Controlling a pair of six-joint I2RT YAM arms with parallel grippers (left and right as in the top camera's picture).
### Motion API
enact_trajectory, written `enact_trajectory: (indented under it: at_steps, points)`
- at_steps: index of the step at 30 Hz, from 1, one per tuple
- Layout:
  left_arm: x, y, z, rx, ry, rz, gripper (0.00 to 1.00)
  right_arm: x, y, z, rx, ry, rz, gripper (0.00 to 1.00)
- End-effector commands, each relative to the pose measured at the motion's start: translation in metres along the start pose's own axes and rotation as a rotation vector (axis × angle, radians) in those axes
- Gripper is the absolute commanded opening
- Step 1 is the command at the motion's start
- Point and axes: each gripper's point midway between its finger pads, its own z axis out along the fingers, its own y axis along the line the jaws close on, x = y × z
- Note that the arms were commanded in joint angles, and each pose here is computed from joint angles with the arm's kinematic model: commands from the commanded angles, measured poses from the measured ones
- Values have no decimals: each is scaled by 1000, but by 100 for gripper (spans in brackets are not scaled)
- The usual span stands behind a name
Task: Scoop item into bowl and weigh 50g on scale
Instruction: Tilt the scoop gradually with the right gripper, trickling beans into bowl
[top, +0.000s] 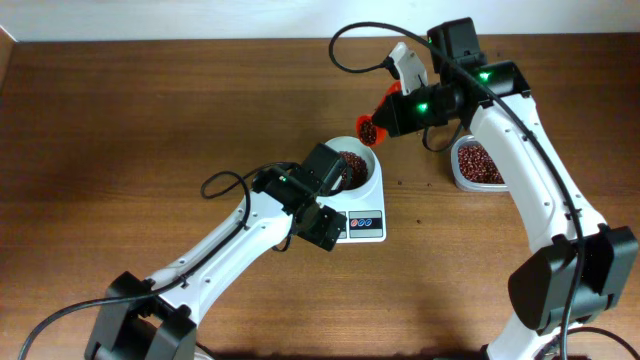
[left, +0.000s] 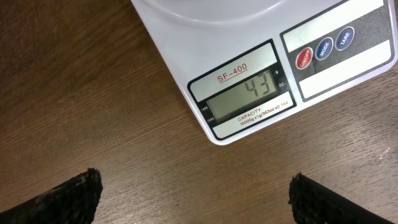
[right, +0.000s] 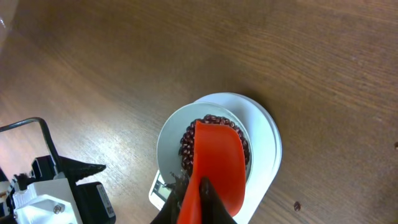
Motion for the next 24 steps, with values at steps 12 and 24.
enact_trajectory:
  at_steps: [12,24]
  points:
    - [3,4,4,-15,11,8,99,-13,9,-16,7,-55,-40,4]
    - [3,5,4,-18,11,8,99,-11,26,-17,-93,-50,-115,4]
